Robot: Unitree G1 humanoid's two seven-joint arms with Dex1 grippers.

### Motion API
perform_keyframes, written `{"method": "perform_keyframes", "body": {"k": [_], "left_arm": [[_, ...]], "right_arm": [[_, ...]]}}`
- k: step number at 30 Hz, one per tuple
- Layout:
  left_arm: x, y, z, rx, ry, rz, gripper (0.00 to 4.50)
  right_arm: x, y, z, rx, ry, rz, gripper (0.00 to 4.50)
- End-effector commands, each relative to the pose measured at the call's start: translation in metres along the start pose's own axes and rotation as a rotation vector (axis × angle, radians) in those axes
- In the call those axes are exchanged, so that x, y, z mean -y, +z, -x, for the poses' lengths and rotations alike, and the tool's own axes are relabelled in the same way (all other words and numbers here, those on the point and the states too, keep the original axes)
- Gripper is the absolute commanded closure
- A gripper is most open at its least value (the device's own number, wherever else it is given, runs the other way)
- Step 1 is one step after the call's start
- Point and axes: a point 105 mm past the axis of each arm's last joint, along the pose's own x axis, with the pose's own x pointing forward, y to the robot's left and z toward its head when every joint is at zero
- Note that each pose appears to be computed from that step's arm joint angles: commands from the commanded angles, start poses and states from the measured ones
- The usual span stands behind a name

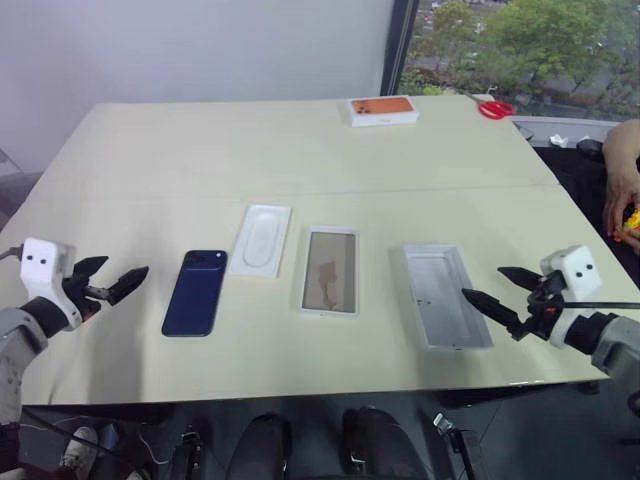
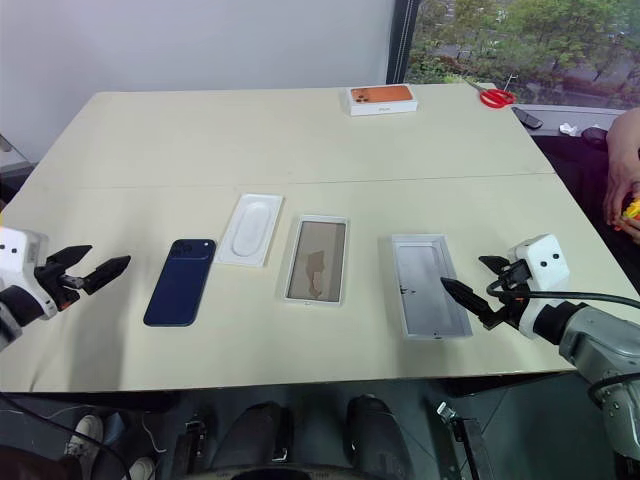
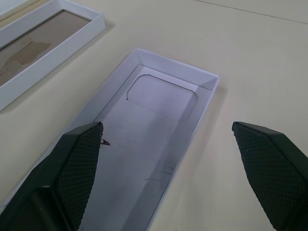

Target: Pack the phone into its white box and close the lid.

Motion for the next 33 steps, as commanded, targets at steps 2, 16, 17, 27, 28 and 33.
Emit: {"method": "perform_keyframes", "body": {"k": [2,16,17,27,28,33], "left_arm": [[0.0,0.01,0.001,0.025,-0.003,-0.024,0.02],[0.026,0.034,-0.025,0.084,-0.118,-0.033,0.02],[0.034,0.038,-0.032,0.096,-0.143,-0.034,0.02],[0.078,0.06,-0.098,0.098,-0.175,0.057,0.02],[0.079,0.061,-0.105,0.075,-0.16,0.048,0.02],[0.089,0.06,-0.126,-0.054,-0.154,0.099,0.02]], "right_arm": [[0.001,0.015,0.003,0.038,-0.008,0.049,0.01],[-0.01,0.032,-0.008,0.103,0.023,0.08,0.01],[-0.012,0.035,-0.009,0.111,0.027,0.086,0.01],[-0.049,0.059,-0.023,0.185,0.121,0.13,0.01],[-0.056,0.063,-0.026,0.197,0.139,0.132,0.01],[-0.079,0.068,-0.032,0.215,0.21,0.131,0.01]]}}
